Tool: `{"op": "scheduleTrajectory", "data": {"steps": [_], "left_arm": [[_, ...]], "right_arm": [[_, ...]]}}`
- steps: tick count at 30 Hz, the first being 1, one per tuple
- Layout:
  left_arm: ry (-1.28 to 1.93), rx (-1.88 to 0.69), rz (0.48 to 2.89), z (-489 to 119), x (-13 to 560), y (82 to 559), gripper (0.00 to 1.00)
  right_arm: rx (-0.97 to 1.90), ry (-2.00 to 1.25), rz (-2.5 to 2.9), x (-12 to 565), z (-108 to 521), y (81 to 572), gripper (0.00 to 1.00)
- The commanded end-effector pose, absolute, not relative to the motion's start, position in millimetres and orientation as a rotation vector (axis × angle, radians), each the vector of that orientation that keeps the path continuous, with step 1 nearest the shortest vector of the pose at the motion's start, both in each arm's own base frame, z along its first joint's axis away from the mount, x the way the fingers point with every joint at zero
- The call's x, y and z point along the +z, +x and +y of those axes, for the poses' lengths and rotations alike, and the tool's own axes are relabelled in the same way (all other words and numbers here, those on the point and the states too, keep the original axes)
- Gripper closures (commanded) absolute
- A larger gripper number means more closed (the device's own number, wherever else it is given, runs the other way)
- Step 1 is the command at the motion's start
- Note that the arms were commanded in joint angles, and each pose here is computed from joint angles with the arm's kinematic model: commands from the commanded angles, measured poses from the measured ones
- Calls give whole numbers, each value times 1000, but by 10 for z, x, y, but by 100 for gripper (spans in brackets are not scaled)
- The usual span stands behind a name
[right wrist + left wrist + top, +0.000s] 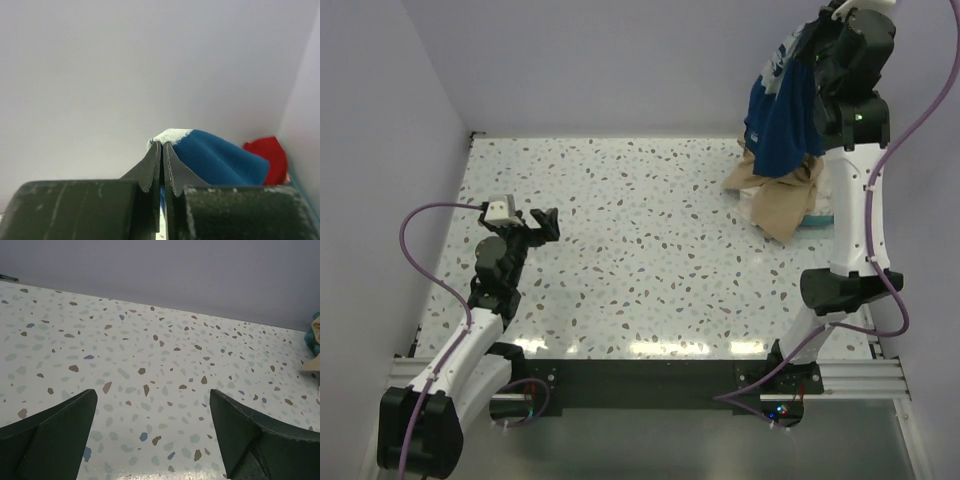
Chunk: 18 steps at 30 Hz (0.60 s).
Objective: Fold and stack the t-shirts
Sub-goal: Grab the tshirt from the pile, then move the tshirt to the center of the board
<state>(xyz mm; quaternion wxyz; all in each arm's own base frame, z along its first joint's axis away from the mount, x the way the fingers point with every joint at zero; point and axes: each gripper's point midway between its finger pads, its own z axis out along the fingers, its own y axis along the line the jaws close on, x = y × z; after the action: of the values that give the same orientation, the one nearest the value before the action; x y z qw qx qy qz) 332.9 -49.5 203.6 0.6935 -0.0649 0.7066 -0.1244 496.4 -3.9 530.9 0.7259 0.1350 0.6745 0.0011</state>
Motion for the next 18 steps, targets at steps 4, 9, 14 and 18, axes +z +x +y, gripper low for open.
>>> {"op": "scheduleTrajectory", "data": {"steps": [4, 9, 14, 18], "left_arm": [[-175, -264, 1516, -437, 2224, 3333, 0], [-254, -237, 1521, -335, 2244, 3357, 0], [-423, -188, 1536, -136, 2228, 3361, 0], [-485, -173, 1588, -93, 2151, 3339, 0]], "right_arm": [[317, 97, 1152, 6544, 512, 4194, 100], [493, -77, 1162, 6530, 1187, 4024, 100], [611, -154, 1221, 6199, 1794, 3977, 100], [680, -207, 1328, 5757, 2294, 4007, 100]]}}
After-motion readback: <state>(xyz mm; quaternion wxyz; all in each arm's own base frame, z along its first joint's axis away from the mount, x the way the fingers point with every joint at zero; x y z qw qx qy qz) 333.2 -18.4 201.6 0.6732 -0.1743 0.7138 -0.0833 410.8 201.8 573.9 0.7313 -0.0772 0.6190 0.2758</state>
